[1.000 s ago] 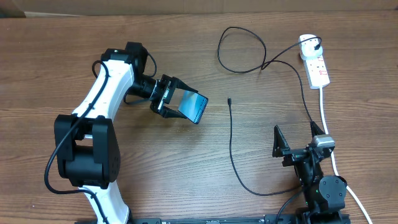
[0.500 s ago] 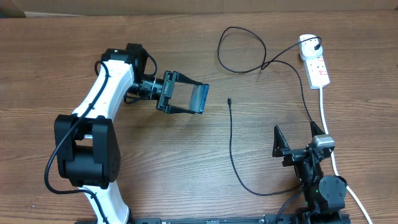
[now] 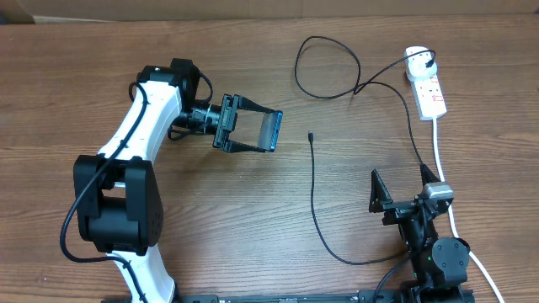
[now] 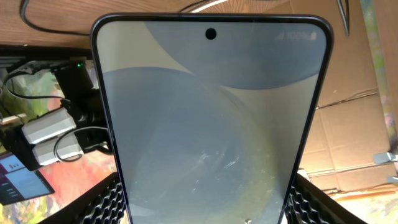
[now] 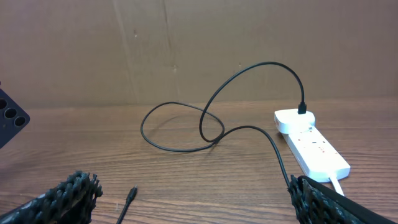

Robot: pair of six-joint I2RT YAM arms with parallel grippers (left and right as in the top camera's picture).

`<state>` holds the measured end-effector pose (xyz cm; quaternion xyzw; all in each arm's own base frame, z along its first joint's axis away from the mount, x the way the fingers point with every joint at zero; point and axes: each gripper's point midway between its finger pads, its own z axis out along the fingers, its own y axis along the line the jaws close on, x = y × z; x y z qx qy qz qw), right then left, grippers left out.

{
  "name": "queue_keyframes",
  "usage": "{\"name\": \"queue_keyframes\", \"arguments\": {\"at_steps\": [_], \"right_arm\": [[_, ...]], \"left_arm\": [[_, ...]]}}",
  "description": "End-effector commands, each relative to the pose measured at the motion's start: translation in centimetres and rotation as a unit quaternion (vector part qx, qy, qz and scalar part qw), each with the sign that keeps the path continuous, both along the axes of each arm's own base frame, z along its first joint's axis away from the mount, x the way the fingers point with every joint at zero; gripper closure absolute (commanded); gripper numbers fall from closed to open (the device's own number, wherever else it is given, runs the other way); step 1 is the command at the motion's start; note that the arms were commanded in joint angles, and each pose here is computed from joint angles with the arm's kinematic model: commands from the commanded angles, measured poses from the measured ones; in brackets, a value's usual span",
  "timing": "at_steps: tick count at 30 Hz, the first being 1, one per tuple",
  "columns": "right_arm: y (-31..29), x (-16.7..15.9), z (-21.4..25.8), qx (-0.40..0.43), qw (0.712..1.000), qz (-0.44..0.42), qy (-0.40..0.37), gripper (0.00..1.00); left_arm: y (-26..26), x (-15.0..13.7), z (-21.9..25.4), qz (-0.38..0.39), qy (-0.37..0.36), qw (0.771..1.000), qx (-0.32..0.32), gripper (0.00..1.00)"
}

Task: Plug charger to phone and switch on socket
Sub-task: 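Move the right gripper toward the phone held by the left gripper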

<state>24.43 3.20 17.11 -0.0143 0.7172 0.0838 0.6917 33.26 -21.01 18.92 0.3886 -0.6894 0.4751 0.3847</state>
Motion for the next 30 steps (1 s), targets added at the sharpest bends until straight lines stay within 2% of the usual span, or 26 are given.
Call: {"name": "queue_keyframes", "arguments": {"at_steps": [1,5,8,13,17,23,30], "right_arm": [[0.0,0.0,-0.2,0.0,1.0,-0.001,-0.002,0.0],[1.1,-0.2,0.0,0.031,0.999,0.031,0.0,0.0],[2.1,-0.3,-0.1,0.072,0.996,0.057,0.015,0.0],[3.8,-0.8,1.3,0.092,0.989,0.108,0.03,0.0],[4.5,-0.7,3.3,0.093,0.986,0.128,0.054,0.0],[6.2,0.7,6.8,0.098,0.972,0.166,0.133,0.0],[8.5,2.8,9.2,0.118,0.933,0.213,0.264,0.0]], "left_arm": [[0.0,0.6,0.8,-0.004,-0.041,0.999,-0.016,0.96],[0.0,1.2,0.4,-0.02,-0.118,0.993,-0.018,0.96],[0.6,1.6,-1.5,-0.042,-0.178,0.983,0.03,0.96],[1.7,1.9,-4.0,-0.069,-0.215,0.969,0.103,0.96],[1.7,2.5,-4.0,-0.079,-0.262,0.957,0.099,0.96],[2.7,2.8,-5.2,-0.099,-0.282,0.943,0.147,0.96],[3.9,3.3,-4.9,-0.125,-0.308,0.923,0.196,0.96]]}}
